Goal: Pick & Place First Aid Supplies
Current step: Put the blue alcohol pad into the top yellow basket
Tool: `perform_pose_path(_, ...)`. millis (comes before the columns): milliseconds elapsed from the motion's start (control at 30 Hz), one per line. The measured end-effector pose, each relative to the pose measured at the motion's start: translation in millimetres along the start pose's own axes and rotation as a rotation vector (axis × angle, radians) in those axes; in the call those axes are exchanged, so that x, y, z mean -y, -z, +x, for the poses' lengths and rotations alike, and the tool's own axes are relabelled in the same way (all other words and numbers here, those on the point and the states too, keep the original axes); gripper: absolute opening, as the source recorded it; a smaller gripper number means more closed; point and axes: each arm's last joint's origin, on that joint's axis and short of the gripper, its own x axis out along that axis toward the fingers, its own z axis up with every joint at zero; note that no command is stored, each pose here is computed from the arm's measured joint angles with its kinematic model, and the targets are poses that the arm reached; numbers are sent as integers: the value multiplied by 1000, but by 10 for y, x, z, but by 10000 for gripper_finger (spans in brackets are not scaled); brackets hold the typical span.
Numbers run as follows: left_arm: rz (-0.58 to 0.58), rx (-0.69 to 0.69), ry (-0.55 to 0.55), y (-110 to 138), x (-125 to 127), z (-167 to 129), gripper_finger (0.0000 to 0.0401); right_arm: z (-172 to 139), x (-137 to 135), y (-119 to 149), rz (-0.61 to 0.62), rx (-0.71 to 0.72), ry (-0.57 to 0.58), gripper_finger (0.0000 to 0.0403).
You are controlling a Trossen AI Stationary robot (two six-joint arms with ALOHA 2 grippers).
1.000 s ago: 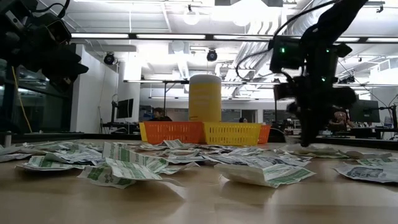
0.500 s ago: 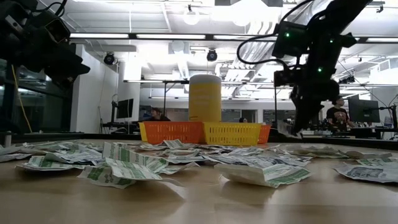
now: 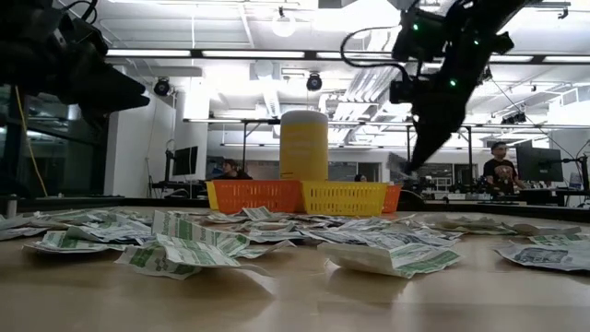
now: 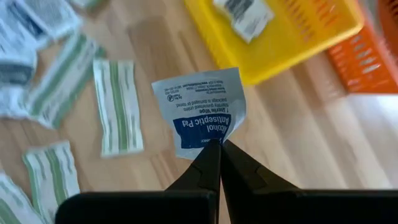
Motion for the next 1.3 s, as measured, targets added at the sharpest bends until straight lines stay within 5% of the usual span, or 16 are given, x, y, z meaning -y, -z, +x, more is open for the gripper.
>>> perform_pose_path(433, -53, 225, 22, -208, 53, -24, 127, -321, -111, -400, 30, 202, 79, 0)
perform_pose_path(900, 25, 357, 9, -375, 152, 198, 127, -580, -307, -786, 137, 633, 193, 0)
perform_pose_path(1300, 196, 233, -145, -687, 381, 842, 127, -345, -455, -1022, 158, 800, 140, 0)
